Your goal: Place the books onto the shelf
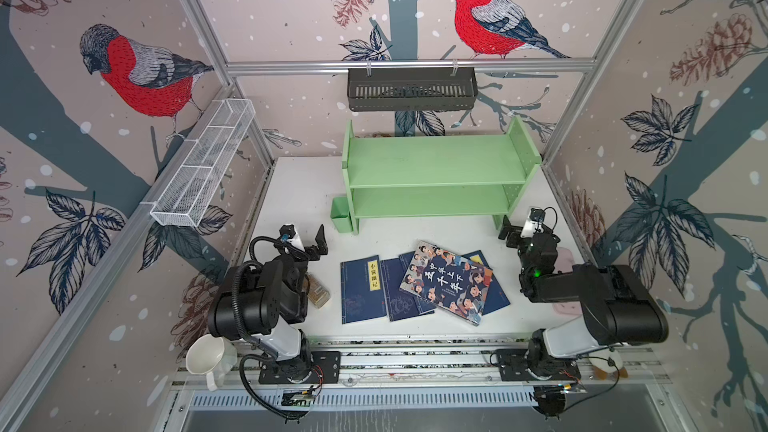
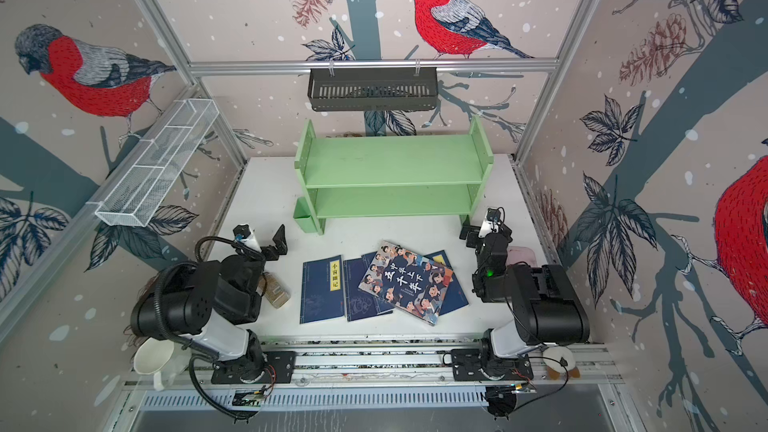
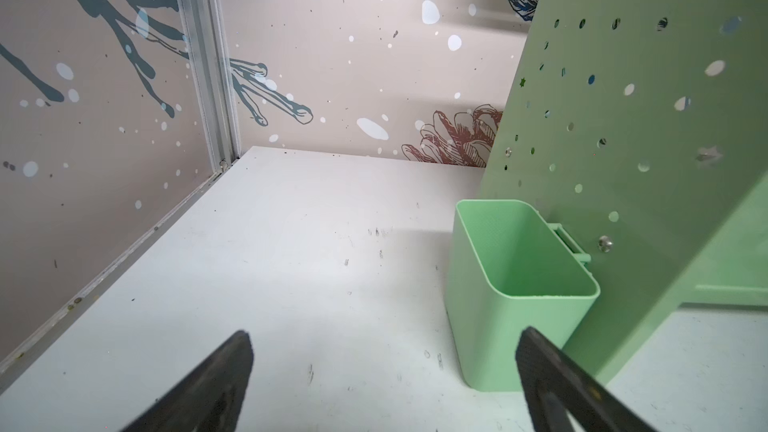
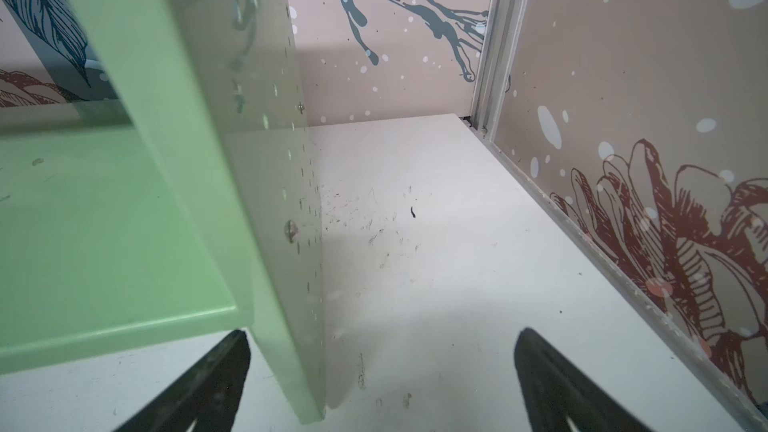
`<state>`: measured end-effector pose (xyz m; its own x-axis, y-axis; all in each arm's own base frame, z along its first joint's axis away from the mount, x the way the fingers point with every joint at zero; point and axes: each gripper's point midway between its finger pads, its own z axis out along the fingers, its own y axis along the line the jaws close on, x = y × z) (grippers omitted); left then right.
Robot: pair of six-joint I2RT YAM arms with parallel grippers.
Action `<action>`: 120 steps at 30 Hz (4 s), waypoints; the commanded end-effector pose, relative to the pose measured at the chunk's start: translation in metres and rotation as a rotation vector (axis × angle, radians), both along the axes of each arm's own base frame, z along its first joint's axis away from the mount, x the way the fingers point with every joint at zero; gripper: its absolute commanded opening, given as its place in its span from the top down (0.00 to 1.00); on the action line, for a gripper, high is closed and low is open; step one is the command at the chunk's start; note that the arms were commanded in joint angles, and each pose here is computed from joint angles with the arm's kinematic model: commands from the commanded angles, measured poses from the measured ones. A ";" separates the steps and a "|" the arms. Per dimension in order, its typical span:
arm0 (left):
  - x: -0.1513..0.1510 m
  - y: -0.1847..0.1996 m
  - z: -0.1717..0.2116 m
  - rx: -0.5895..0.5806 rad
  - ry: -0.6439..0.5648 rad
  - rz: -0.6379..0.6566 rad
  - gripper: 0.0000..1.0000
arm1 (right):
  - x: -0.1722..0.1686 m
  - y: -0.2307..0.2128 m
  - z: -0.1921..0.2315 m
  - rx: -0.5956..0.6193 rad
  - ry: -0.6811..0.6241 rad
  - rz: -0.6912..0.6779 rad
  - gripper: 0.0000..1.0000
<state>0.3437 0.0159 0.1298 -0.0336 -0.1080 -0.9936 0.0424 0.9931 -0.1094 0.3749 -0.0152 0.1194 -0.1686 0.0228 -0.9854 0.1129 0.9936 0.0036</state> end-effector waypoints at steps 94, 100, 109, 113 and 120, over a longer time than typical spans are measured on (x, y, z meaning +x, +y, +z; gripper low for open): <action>0.001 0.000 0.016 0.018 -0.063 -0.005 0.01 | 0.000 -0.001 0.004 0.004 -0.017 0.007 0.00; 0.017 -0.017 0.009 0.051 -0.009 -0.106 0.01 | 0.000 -0.001 0.005 0.008 -0.019 0.010 0.00; 0.018 -0.026 0.010 0.082 -0.003 -0.137 0.02 | -0.010 -0.011 0.018 0.018 -0.059 -0.059 0.00; 0.017 -0.026 0.018 0.084 -0.009 -0.139 0.02 | -0.016 -0.016 0.029 0.024 -0.058 -0.090 0.00; 0.020 -0.035 0.027 0.073 0.070 -0.195 0.02 | -0.042 -0.012 0.046 0.001 -0.055 -0.157 0.00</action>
